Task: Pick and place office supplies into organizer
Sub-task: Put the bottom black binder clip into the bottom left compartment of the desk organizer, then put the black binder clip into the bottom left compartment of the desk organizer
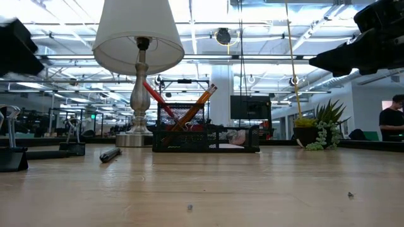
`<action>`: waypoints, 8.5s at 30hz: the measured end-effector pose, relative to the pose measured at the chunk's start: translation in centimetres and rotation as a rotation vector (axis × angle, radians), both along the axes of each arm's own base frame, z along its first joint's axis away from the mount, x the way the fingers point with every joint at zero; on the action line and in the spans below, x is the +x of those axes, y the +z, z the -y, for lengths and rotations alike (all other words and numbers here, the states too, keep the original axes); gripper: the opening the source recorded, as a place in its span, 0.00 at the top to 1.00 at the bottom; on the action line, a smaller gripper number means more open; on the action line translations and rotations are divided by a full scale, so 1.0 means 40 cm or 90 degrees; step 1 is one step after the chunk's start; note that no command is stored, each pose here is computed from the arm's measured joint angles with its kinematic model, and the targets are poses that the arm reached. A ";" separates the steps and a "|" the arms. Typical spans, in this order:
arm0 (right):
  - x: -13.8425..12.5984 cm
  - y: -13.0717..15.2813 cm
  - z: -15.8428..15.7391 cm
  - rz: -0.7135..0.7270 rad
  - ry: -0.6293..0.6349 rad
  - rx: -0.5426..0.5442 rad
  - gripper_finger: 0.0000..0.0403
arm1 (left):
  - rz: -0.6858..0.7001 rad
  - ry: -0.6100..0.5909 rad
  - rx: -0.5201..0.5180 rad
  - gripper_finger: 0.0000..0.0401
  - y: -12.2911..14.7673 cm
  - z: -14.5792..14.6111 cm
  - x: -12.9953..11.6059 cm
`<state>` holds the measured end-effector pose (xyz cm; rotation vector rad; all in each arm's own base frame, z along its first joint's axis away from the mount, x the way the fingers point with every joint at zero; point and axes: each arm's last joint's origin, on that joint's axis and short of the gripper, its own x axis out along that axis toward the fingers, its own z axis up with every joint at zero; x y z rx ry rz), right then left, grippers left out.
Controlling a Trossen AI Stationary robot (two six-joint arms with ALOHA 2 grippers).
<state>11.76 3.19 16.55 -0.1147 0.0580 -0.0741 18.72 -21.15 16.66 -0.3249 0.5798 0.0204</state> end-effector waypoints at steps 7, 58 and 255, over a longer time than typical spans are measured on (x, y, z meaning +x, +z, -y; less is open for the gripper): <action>0.000 0.000 0.000 0.000 0.000 0.000 0.66 | -0.028 -0.002 0.047 0.32 -0.002 0.024 -0.022; 0.000 0.000 0.000 0.000 0.000 0.000 0.66 | -0.111 0.113 0.109 0.96 -0.081 -0.063 0.053; 0.000 0.003 0.000 0.008 0.000 0.003 0.66 | 0.096 0.163 0.158 0.88 0.007 -0.514 0.191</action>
